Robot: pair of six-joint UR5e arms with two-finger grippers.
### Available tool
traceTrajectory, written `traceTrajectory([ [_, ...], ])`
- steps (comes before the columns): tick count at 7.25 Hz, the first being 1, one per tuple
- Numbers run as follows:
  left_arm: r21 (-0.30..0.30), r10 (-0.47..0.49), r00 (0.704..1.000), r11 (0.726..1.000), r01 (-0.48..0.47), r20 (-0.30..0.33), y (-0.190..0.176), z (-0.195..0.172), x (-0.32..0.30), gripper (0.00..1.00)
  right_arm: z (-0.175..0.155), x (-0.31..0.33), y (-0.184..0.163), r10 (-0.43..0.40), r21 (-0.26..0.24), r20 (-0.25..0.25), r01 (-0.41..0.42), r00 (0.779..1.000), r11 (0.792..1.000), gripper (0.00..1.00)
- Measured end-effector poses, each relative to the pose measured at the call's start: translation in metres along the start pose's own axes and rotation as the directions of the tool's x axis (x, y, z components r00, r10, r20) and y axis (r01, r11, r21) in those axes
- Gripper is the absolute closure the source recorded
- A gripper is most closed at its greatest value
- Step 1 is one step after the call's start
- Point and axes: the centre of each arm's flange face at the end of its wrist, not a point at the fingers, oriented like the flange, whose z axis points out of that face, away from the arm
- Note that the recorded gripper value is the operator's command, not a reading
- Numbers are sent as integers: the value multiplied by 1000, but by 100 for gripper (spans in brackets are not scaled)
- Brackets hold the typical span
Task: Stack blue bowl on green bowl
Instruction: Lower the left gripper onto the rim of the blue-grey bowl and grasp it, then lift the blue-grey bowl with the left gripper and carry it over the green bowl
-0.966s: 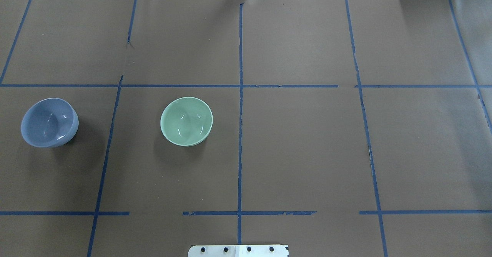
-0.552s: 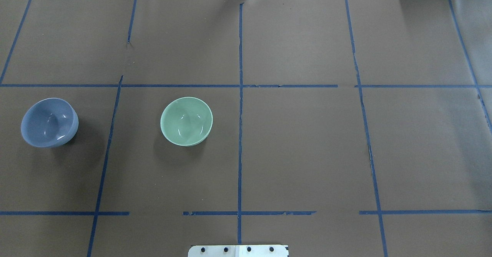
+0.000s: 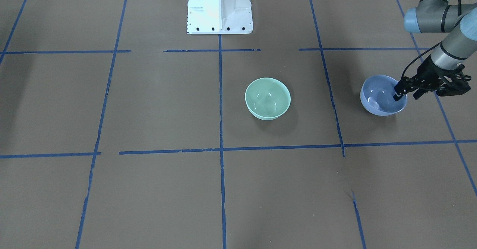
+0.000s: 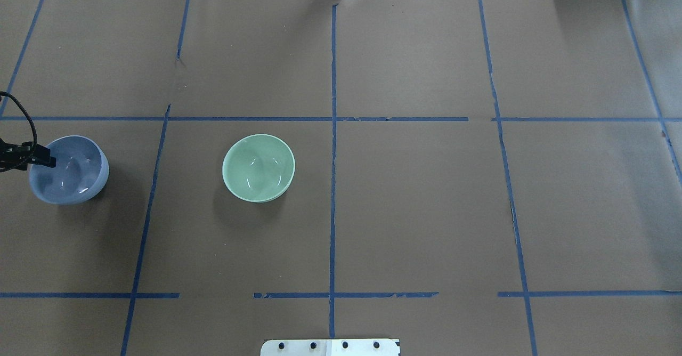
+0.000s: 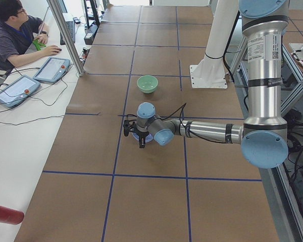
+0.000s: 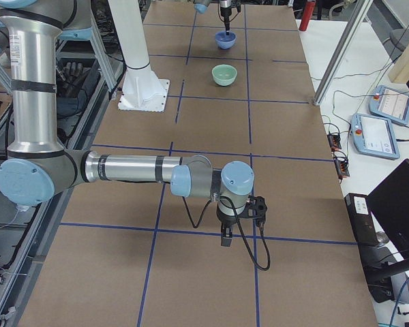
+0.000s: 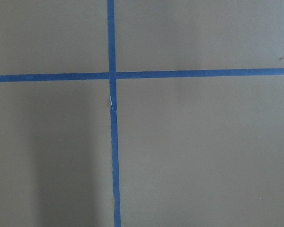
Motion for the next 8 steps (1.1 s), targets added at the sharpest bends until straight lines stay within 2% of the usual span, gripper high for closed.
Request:
traceTrajectory([
  [3,5,-4,1000,1000,4,-7,4,-9,-1,100,0,0,0,-1,0,0,1,1000,1000,0],
  [5,13,-3,1000,1000,3,-12,10,-32,11,100,0,0,0,-1,0,0,1,1000,1000,0],
  [7,0,-71,997,998,71,7,8,-75,65,100,0,0,0,0,0,0,0,1000,1000,0],
  [8,5,-153,988,988,153,-6,-2,-96,106,100,0,0,0,0,0,0,0,1000,1000,0],
])
